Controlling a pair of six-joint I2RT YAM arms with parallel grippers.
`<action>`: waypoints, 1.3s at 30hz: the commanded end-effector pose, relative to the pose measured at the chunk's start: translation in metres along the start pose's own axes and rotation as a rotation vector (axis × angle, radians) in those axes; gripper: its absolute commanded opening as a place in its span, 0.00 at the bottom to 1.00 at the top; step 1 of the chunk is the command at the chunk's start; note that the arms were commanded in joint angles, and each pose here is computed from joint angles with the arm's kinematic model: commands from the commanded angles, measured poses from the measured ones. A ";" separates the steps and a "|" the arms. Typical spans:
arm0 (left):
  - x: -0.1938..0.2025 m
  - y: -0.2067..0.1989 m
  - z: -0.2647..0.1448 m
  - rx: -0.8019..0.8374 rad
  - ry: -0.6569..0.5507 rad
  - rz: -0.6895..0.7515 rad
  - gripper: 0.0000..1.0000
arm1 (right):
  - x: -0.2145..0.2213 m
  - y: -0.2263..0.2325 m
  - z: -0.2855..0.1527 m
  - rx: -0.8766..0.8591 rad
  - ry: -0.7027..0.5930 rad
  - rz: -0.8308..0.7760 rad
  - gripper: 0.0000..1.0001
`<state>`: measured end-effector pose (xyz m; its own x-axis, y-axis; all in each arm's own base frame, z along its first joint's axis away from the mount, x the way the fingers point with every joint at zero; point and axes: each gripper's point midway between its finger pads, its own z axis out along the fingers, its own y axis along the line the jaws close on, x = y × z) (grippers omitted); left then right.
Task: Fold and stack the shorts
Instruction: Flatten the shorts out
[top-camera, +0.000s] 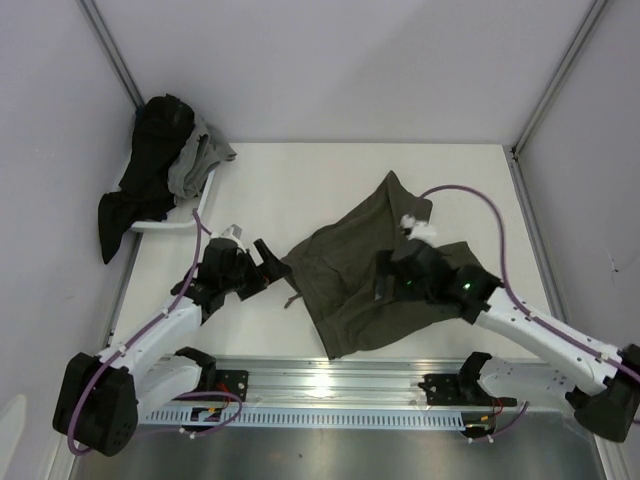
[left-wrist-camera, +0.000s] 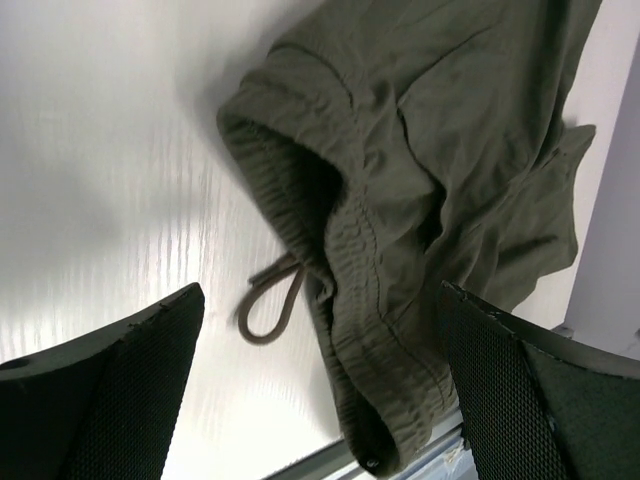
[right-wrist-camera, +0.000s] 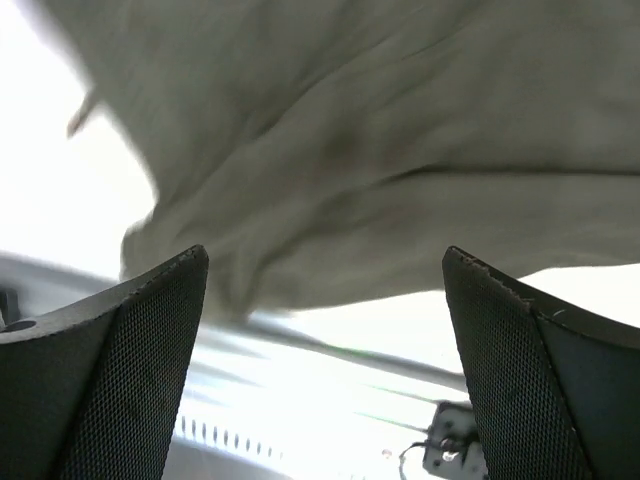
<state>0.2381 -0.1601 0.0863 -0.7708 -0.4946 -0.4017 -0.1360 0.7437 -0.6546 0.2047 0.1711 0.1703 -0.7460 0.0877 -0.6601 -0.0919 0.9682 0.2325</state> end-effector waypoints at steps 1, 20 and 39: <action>-0.029 -0.027 0.006 0.112 -0.061 0.031 0.99 | 0.002 0.037 -0.017 0.011 -0.089 -0.036 1.00; -0.064 0.002 0.021 0.007 -0.196 0.153 0.99 | 0.128 0.147 0.008 0.151 -0.119 -0.463 0.98; -0.066 0.032 0.011 -0.126 -0.225 0.270 0.96 | 0.135 0.095 0.055 0.407 -0.116 -0.508 0.76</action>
<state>0.2843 -0.1127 0.0809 -0.6641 -0.3896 -0.6381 -0.0775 0.8848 -0.4596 0.1197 0.3017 0.0474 -0.6341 -0.4548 -0.6253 -0.2240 0.8821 -0.4144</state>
